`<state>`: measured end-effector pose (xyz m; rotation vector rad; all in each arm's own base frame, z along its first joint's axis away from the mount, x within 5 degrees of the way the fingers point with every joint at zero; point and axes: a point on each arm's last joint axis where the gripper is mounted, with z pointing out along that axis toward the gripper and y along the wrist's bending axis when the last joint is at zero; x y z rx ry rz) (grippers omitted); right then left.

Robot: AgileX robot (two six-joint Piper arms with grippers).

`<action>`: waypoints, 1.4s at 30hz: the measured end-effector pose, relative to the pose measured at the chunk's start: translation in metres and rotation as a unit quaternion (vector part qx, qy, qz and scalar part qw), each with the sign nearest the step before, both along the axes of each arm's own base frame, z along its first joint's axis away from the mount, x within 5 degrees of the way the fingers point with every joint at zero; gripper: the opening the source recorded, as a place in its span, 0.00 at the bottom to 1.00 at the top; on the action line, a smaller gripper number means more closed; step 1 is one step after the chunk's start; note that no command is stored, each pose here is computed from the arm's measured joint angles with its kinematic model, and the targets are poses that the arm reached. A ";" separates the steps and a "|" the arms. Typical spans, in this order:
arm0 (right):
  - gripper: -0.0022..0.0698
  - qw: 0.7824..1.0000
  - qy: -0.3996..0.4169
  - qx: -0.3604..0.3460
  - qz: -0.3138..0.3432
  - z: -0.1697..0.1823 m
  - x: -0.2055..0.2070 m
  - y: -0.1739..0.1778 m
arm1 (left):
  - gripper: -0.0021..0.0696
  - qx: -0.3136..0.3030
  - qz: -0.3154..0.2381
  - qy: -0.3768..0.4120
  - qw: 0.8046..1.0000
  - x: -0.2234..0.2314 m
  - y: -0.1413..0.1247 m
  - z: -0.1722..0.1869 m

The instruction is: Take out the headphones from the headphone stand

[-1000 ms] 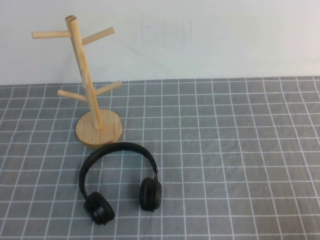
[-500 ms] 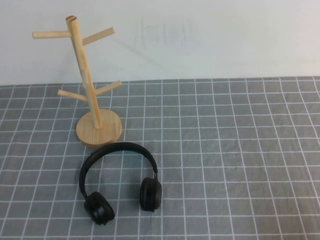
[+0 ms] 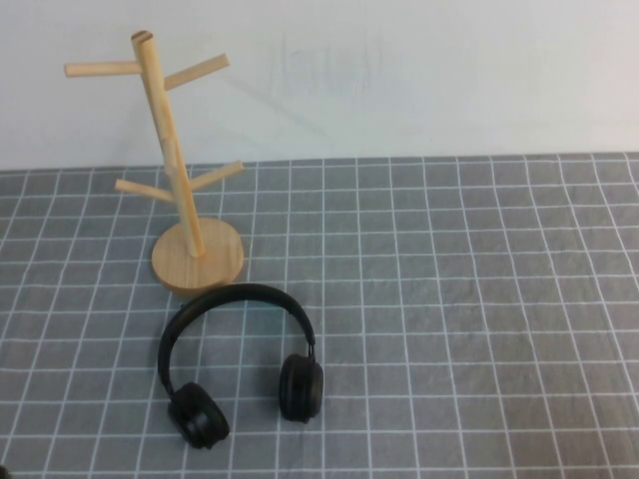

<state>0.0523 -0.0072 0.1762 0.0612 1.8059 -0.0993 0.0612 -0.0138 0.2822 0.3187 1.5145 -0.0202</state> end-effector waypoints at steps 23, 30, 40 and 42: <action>0.02 1.000 0.000 0.000 0.000 0.000 0.000 0.000 | 0.03 -0.047 0.023 0.209 0.976 0.001 0.001 -0.112; 0.02 1.000 0.000 0.000 0.000 0.000 0.000 0.000 | 0.03 -0.045 0.026 0.196 0.979 -0.004 0.003 -0.111; 0.02 1.000 0.000 0.000 0.000 0.000 0.000 0.000 | 0.03 -0.045 0.028 0.197 0.979 -0.004 0.003 -0.111; 0.02 1.000 0.000 0.000 0.000 0.000 0.000 0.000 | 0.02 -0.045 0.028 0.197 0.979 -0.004 0.003 -0.111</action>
